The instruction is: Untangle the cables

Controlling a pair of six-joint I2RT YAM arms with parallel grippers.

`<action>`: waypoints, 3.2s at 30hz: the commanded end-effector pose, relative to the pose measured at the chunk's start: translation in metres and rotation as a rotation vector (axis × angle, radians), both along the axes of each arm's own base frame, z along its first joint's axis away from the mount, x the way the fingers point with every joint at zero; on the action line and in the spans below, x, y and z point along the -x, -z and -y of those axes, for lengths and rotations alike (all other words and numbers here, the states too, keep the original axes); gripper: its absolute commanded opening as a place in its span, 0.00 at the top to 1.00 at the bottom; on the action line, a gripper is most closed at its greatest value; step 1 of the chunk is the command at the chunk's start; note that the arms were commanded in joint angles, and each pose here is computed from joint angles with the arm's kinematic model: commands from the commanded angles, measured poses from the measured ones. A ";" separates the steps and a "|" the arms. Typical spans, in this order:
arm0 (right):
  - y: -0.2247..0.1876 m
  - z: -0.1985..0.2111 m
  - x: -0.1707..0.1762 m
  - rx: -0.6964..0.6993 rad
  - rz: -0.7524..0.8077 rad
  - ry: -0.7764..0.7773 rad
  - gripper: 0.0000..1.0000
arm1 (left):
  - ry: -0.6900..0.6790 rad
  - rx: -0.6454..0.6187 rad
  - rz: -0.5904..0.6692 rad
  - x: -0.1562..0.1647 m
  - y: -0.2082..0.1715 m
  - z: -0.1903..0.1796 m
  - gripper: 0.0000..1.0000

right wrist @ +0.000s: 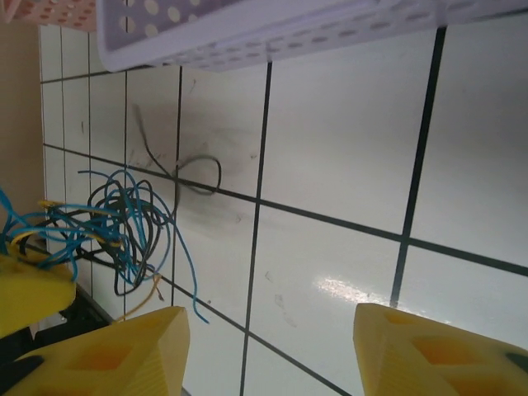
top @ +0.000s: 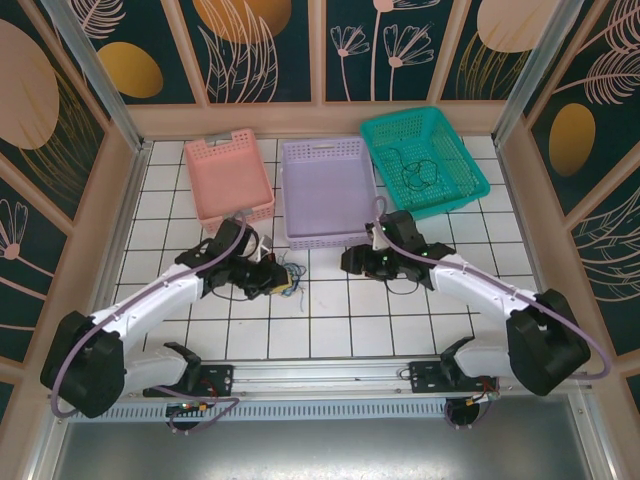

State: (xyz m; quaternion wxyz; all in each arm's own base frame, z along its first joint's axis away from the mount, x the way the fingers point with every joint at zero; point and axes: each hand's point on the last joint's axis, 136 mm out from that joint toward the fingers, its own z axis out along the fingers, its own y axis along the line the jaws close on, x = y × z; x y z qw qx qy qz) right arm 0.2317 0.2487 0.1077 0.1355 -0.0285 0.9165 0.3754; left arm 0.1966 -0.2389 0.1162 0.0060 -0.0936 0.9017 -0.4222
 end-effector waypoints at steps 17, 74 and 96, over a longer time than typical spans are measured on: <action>0.003 -0.092 0.029 -0.073 0.091 -0.334 0.56 | 0.137 0.121 0.039 0.015 0.007 0.024 1.00; 0.047 0.123 0.001 0.417 -0.159 0.351 1.00 | -0.120 -0.429 0.018 -0.010 0.061 -0.053 0.83; 0.050 0.126 0.002 0.435 -0.171 0.361 1.00 | -0.126 -0.140 0.023 -0.031 0.015 0.007 0.57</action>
